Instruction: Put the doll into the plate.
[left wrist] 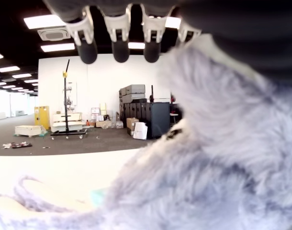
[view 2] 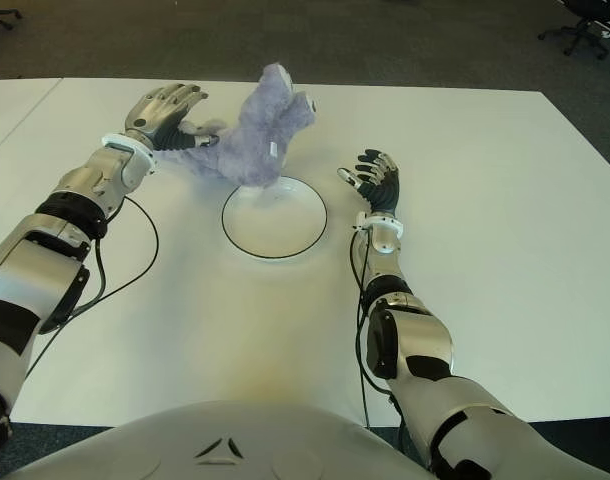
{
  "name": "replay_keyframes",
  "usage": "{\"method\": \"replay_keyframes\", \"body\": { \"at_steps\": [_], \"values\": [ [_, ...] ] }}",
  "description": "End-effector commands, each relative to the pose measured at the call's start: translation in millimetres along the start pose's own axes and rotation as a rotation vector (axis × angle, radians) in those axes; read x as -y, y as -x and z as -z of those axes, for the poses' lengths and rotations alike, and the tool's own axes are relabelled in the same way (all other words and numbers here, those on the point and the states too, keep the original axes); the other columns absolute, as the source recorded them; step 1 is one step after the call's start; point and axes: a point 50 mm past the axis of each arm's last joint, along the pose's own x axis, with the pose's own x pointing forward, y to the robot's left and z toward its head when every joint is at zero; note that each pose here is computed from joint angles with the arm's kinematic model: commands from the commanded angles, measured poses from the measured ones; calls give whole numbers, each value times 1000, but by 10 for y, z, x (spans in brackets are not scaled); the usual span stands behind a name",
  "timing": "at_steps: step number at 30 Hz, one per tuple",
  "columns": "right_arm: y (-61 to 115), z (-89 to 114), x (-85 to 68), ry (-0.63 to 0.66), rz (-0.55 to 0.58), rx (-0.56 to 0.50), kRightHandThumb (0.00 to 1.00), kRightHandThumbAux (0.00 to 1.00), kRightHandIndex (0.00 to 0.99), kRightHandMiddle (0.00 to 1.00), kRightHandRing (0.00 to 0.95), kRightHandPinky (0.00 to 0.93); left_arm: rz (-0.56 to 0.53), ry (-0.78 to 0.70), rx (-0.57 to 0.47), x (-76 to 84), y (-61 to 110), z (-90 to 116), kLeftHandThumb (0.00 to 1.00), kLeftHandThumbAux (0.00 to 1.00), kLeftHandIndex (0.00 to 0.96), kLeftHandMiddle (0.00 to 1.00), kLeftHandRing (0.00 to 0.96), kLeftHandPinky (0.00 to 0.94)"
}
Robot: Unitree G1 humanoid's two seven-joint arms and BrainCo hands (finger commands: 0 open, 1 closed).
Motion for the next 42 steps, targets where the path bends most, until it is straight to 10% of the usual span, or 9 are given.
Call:
{"method": "replay_keyframes", "body": {
  "at_steps": [1, 10, 15, 18, 23, 42],
  "values": [
    [1104, 1128, 134, -1, 54, -558, 9, 855, 283, 351, 372, 361, 53, 45, 24, 298, 142, -67, 220, 286, 0, 0, 0, 0],
    [1113, 1131, 133, -14, 56, -557, 0, 864, 283, 349, 374, 367, 255, 215, 122, 520, 244, -214, 272, 286, 0, 0, 180, 49],
    [1114, 1131, 122, -21, 56, -557, 16, 858, 284, 350, 377, 369, 339, 307, 195, 518, 266, -280, 445, 363, 0, 111, 220, 331],
    [1113, 1128, 117, -27, 58, -554, 15, 857, 281, 353, 377, 369, 358, 354, 204, 534, 274, -310, 505, 392, 336, 478, 493, 539],
    [1112, 1125, 117, -14, 60, -550, 4, 852, 286, 352, 375, 356, 367, 400, 204, 569, 259, -382, 563, 480, 543, 716, 738, 770],
    [1120, 1133, 103, -29, 67, -560, 1, 861, 286, 354, 378, 367, 319, 589, 183, 614, 311, -420, 760, 657, 683, 810, 815, 843]
  ]
}}
